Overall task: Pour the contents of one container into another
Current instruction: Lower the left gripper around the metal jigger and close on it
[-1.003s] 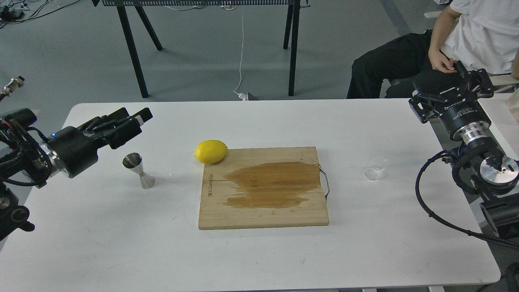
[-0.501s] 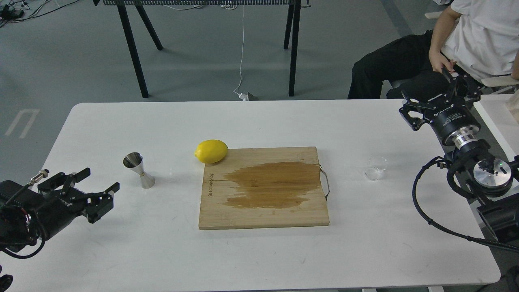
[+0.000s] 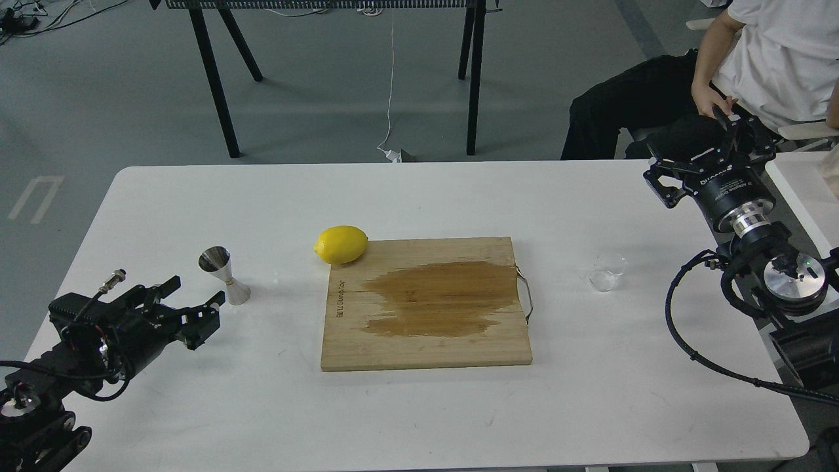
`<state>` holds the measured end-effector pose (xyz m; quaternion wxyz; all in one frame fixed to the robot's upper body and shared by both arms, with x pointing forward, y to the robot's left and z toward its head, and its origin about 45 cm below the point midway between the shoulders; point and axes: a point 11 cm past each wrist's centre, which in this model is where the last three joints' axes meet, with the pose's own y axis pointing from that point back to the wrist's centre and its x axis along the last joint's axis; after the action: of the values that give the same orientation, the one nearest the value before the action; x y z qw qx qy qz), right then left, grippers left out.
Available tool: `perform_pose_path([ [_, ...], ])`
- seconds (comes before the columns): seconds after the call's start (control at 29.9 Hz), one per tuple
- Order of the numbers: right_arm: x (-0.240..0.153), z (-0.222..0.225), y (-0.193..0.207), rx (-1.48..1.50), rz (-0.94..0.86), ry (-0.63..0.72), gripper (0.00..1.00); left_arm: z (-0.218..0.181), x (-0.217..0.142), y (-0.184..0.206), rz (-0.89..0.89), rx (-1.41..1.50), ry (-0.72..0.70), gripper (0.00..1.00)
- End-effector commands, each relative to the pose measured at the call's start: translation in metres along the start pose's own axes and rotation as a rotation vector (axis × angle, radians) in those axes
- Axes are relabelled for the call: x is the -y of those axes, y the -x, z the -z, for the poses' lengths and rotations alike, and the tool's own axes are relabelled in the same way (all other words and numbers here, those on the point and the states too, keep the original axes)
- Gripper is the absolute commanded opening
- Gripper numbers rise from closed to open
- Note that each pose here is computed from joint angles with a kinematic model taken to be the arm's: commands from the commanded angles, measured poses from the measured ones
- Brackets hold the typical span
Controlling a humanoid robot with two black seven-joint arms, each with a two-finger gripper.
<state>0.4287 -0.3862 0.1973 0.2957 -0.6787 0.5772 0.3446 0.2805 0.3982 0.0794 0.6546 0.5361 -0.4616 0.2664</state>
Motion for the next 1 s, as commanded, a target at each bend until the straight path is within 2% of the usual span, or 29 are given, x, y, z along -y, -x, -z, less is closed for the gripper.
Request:
perform_pose_path([
  [0.0,0.0,0.002,0.0,0.0,-0.001,-0.006,1.0,-0.019,0.016,0.004,-0.009,-0.03,0.022,0.82],
  [0.37,-0.001,0.003,-0.001,-0.001,-0.004,-0.01,1.0,-0.021,0.038,0.0,-0.022,-0.041,0.001,0.78],
  [0.43,-0.001,0.003,-0.001,-0.001,-0.004,-0.01,1.0,-0.02,0.04,-0.001,-0.024,-0.041,-0.005,0.67],
  [0.53,-0.001,0.003,-0.002,0.0,-0.005,-0.01,1.0,-0.018,0.041,-0.004,-0.029,-0.037,-0.006,0.58],
  [0.67,0.001,0.009,0.001,0.024,0.004,-0.046,1.0,-0.014,0.041,-0.004,-0.025,-0.031,-0.013,0.51],
  [0.84,0.002,0.011,0.003,0.03,0.009,-0.055,1.0,-0.016,0.042,-0.002,-0.024,-0.035,-0.011,0.47],
  [0.97,0.002,0.012,0.003,0.029,0.008,-0.056,1.0,-0.016,0.042,-0.002,-0.024,-0.035,-0.011,0.34],
])
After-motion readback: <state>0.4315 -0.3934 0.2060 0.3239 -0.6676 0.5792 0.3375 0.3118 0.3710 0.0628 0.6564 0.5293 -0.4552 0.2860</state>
